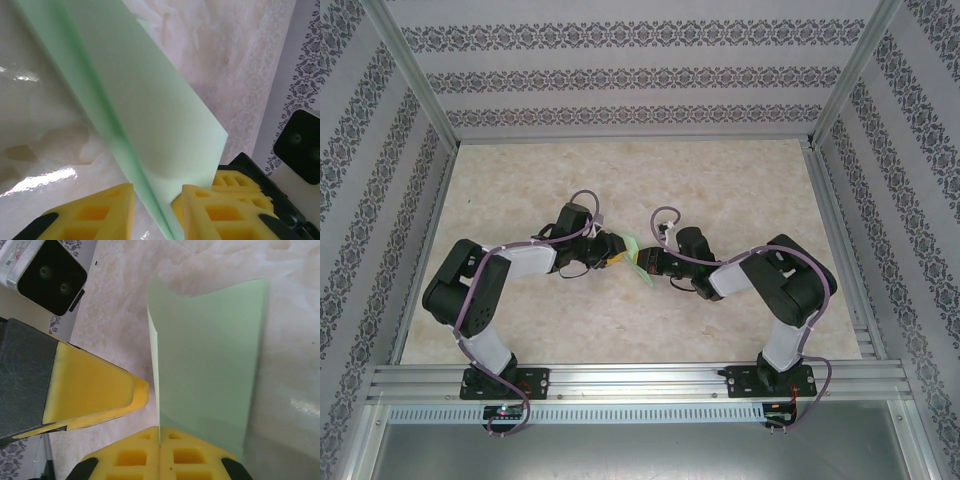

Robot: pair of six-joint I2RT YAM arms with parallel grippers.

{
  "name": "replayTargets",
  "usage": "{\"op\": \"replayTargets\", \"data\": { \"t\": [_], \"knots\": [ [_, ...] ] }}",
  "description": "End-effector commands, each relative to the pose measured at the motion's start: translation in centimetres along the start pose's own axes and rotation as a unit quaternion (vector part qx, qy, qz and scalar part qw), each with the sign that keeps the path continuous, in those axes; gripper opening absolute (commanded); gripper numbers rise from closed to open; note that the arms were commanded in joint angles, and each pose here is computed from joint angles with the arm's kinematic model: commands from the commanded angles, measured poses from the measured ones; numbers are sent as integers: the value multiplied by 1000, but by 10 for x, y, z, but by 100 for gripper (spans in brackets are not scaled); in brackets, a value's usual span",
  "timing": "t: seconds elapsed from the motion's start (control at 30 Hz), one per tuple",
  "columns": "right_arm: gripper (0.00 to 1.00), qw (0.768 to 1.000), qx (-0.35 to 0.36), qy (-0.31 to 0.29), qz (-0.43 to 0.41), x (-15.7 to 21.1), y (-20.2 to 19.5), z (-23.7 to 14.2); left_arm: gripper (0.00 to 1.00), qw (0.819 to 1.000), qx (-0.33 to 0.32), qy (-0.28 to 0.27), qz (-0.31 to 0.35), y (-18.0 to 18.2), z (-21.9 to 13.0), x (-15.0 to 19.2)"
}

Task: Fold a paper plane with a square sheet of paper (pick it up from the middle)
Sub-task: Fold the wing for the fifth time at the center of the table.

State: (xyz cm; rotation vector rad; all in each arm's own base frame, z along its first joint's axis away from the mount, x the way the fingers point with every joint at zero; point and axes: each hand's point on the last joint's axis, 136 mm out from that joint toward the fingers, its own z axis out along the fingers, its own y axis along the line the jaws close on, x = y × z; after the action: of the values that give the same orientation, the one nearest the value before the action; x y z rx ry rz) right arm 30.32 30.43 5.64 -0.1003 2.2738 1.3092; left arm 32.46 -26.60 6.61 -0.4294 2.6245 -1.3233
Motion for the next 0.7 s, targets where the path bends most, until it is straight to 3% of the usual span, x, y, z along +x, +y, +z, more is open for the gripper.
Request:
{"op": "replayTargets", "data": {
  "t": [0.0, 0.67],
  "knots": [
    [0, 999, -10, -2, 36, 2, -7, -2, 29, 999, 35, -7, 40, -21, 6, -4],
    [0, 997, -2, 26, 77, 20, -25, 1, 23, 998, 41, 4, 53, -15, 19, 2]
  ]
}}
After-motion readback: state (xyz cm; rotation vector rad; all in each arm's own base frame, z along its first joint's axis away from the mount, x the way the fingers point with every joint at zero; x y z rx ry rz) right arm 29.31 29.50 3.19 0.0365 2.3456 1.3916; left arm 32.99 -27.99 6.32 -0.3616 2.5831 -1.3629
